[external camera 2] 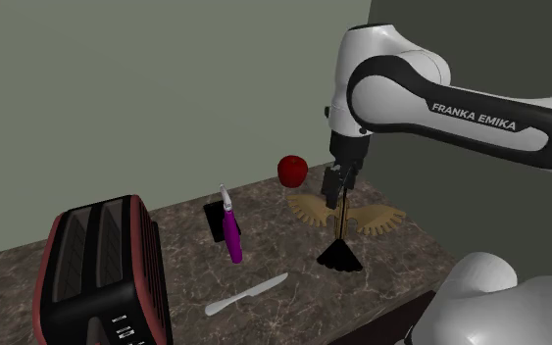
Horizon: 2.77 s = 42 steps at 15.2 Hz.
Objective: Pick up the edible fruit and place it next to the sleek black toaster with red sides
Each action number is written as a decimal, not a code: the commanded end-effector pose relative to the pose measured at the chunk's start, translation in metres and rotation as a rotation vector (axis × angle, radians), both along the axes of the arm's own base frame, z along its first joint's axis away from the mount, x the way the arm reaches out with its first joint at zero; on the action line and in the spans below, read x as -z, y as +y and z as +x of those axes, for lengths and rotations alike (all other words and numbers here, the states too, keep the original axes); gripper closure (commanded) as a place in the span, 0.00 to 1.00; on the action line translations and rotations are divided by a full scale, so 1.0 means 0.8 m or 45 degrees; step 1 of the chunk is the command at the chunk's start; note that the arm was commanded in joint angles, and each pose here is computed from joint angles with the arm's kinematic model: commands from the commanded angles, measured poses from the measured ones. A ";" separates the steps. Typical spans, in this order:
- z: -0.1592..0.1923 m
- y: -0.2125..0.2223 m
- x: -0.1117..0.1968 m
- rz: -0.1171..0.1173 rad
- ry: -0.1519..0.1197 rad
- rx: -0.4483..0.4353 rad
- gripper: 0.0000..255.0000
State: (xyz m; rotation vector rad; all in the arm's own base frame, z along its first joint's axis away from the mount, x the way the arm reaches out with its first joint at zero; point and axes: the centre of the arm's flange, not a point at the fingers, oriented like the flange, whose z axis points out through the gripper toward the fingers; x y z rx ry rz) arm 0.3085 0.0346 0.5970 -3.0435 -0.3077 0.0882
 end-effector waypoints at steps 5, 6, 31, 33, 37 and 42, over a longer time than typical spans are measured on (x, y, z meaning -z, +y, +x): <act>0.038 -0.028 0.030 -0.011 -0.081 0.023 0.00; 0.047 -0.035 0.038 -0.014 -0.101 0.029 0.00; 0.306 -0.233 0.159 -0.083 -0.609 0.174 0.00; 0.309 -0.234 0.165 -0.083 -0.609 0.174 0.00; 0.319 -0.234 0.189 -0.083 -0.609 0.174 0.00; 0.326 -0.234 0.205 -0.083 -0.609 0.174 0.00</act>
